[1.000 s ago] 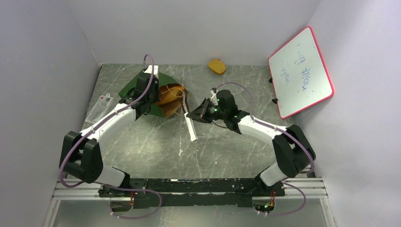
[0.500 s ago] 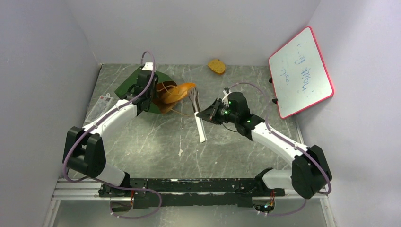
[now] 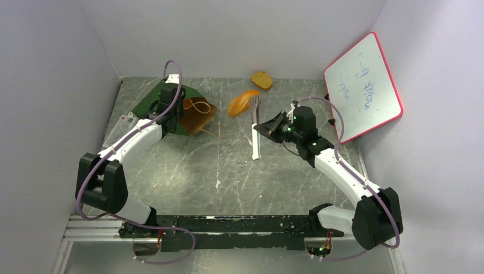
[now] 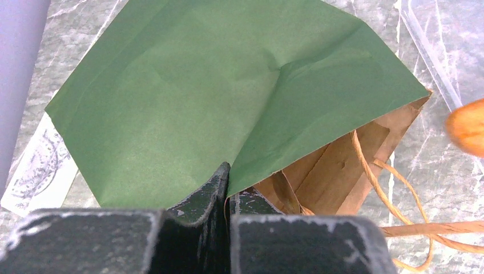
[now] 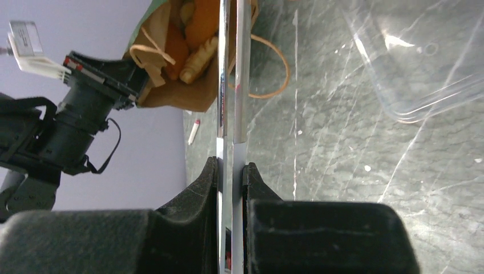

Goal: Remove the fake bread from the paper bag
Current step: Take out the fake bread from the paper bag, then place the fake bread in the container.

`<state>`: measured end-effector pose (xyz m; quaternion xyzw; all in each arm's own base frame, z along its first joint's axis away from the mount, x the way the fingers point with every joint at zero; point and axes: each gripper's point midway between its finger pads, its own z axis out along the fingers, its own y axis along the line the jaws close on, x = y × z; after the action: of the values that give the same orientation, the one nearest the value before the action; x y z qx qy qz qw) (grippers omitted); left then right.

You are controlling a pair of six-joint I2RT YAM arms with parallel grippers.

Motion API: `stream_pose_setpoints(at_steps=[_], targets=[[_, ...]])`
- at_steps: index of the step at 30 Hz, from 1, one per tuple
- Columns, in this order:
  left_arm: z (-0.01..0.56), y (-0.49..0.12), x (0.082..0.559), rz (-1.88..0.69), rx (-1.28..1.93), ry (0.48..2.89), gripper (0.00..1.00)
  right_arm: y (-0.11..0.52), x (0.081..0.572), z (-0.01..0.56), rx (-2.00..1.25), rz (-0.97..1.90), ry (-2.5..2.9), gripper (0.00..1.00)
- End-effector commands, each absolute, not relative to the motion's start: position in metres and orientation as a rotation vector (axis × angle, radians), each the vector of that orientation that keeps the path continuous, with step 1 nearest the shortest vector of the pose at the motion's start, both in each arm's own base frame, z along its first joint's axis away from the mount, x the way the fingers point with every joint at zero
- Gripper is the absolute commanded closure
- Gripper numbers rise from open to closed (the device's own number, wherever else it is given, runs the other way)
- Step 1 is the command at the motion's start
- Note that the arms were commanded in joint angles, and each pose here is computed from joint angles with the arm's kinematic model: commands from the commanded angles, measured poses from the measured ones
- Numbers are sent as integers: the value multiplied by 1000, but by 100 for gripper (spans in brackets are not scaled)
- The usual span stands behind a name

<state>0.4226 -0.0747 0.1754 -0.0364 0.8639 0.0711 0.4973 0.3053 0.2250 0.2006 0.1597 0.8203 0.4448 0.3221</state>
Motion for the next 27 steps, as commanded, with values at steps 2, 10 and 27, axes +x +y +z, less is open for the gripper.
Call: stream_pose_setpoints(at_steps=[2,10,27], targets=[[179,-66,424,195,-118,2084,93,218,333,241,424,1210,2015,100],[181,-66,423,180,-110,2082,93,223,369,255,444,1267,1959,100],[190,-71,423,135,-100,2058,93,234,436,196,647,1396,1879,100]])
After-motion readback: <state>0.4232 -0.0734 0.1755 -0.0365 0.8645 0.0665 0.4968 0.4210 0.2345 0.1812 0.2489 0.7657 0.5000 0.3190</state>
